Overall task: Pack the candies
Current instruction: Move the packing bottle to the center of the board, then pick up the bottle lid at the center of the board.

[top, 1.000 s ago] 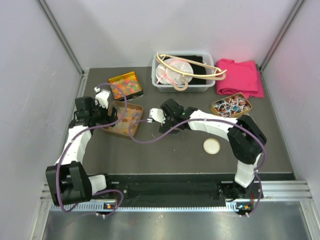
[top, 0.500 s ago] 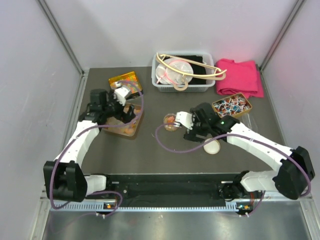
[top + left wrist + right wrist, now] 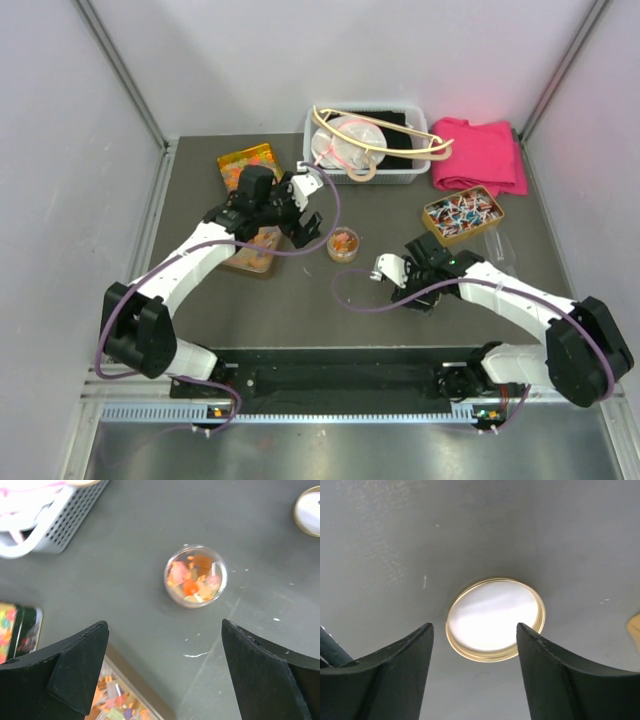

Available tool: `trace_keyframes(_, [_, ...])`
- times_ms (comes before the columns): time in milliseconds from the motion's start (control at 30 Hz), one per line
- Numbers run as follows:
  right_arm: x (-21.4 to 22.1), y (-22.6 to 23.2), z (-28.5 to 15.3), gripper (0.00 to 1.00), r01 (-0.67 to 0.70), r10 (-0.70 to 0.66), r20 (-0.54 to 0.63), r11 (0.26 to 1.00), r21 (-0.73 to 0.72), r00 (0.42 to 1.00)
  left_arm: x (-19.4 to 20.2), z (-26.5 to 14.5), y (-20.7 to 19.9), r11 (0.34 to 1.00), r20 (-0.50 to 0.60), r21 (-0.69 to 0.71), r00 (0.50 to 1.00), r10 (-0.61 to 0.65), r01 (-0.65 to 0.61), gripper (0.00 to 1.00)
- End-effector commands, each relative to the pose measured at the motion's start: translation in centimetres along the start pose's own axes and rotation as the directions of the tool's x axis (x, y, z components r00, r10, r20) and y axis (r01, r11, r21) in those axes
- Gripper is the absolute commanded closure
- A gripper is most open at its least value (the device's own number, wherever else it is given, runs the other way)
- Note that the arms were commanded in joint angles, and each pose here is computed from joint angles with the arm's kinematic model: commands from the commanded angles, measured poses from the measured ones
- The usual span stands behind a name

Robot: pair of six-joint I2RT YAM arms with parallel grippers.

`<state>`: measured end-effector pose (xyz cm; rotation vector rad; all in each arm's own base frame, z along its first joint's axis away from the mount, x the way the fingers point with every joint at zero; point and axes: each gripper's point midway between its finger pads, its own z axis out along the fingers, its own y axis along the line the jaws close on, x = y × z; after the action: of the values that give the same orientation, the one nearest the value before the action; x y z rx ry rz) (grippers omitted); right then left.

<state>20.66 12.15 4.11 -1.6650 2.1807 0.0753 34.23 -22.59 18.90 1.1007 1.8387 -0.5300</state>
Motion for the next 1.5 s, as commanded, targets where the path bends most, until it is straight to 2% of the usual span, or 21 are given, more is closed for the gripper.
trace_keyframes(0, [-0.3, 0.3, 0.9, 0.35, -0.025, 0.025, 0.034, 1.0, -0.011, 0.999, -2.5, -0.4, 0.5, 0.998, 0.07, -0.038, 0.996, 0.058, -0.055, 0.01])
trace_keyframes(233, [0.8, 0.2, 2.7, 0.53, -0.051, 0.051, -0.034, 0.999, -0.009, 0.998, -2.0, -0.8, 0.3, 0.997, 0.079, -0.049, 0.995, 0.061, -0.058, 0.01])
trace_keyframes(267, [0.9, 0.2, 2.7, 0.61, -0.054, 0.054, -0.036, 0.998, -0.008, 0.998, -2.0, -0.8, 0.3, 0.997, 0.077, -0.05, 0.995, 0.061, -0.057, 0.01])
trace_keyframes(333, [1.0, 0.3, 2.8, 0.67, -0.058, 0.057, -0.039, 0.998, -0.014, 0.998, -2.1, -0.9, 0.3, 0.997, 0.081, -0.055, 0.995, 0.063, -0.059, 0.01])
trace_keyframes(367, [1.0, 0.4, 2.9, 0.77, -0.059, 0.058, -0.043, 0.998, -0.018, 0.997, -2.3, -0.9, 0.4, 0.996, 0.086, -0.057, 0.994, 0.068, -0.063, 0.01])
trace_keyframes(433, [1.2, 0.4, 2.8, 0.9, -0.061, 0.061, -0.049, 0.998, -0.012, 0.997, -2.4, -0.9, 0.5, 0.996, 0.088, -0.062, 0.994, 0.07, -0.065, 0.01])
trace_keyframes(467, [1.2, 0.3, 2.7, 1.0, -0.06, 0.059, -0.049, 0.998, -0.009, 0.997, -2.5, -0.9, 0.6, 0.996, 0.091, -0.064, 0.993, 0.071, -0.065, 0.01])
trace_keyframes(567, [0.6, 0.4, 1.6, 1.0, -0.058, 0.057, -0.025, 0.998, -0.018, 0.998, -2.5, -0.9, 0.8, 0.995, 0.089, -0.074, 0.993, 0.076, -0.069, 0.01])
trace_keyframes(700, [-2.9, 0.5, -2.1, 1.0, -0.054, 0.06, 0.106, 0.997, -0.059, 0.993, -2.4, -1.1, 1.4, 0.992, 0.077, -0.106, 0.994, 0.078, -0.069, 0.01])
trace_keyframes(800, [-6.2, 2.3, -5.3, 1.0, -0.036, 0.08, 0.241, 0.982, -0.184, 0.967, -2.5, -1.3, 1.6, 0.991, 0.08, -0.113, 0.994, 0.077, -0.068, 0.01])
trace_keyframes(900, [-8.3, 3.7, -7.3, 1.0, -0.012, 0.106, 0.317, 0.959, -0.283, 0.943, -2.5, -1.1, 1.5, 0.993, 0.092, -0.097, 0.993, 0.074, -0.065, 0.01])
trace_keyframes(1000, [-10.2, 4.5, -9.2, 1.0, 0.009, 0.143, 0.373, 0.926, -0.378, 0.917, -2.6, -0.9, 0.3, 0.997, 0.113, -0.03, 0.991, 0.078, -0.075, 0.01])
trace_keyframes(1133, [-12.3, 5.1, -12.9, 1.0, 0.05, 0.209, 0.44, 0.86, -0.508, 0.874, -2.6, -0.8, -2.9, 0.981, 0.155, 0.146, 0.982, 0.108, -0.131, 0.01])
trace_keyframes(1167, [-12.8, 5.0, -13.7, 1.0, 0.06, 0.223, 0.453, 0.846, -0.53, 0.863, -2.6, -0.9, -4.2, 0.959, 0.181, 0.218, 0.973, 0.142, -0.181, 0.01])
trace_keyframes(1200, [-13.7, 5.4, -15.2, 1.0, 0.089, 0.249, 0.471, 0.805, -0.586, 0.846, -2.9, -1.1, -4.6, 0.95, 0.195, 0.242, 0.969, 0.153, -0.199, 0.01])
trace_keyframes(1300, [-15.4, 4.3, -17.6, 1.0, 0.135, 0.295, 0.527, 0.764, -0.631, 0.797, -3.0, -1.6, -6.5, 0.902, 0.256, 0.332, 0.947, 0.195, -0.275, 0.01])
trace_keyframes(1400, [-15.9, 4.2, -18.8, 1.0, 0.154, 0.329, 0.528, 0.72, -0.677, 0.783, -3.5, -2.1, -7.9, 0.856, 0.316, 0.39, 0.922, 0.222, -0.34, 0.01])
trace_keyframes(1467, [-15.9, 4.3, -18.6, 1.0, 0.13, 0.362, 0.482, 0.677, -0.725, 0.798, -4.1, -2.4, -8.2, 0.829, 0.356, 0.394, 0.897, 0.261, -0.397, 0.01])
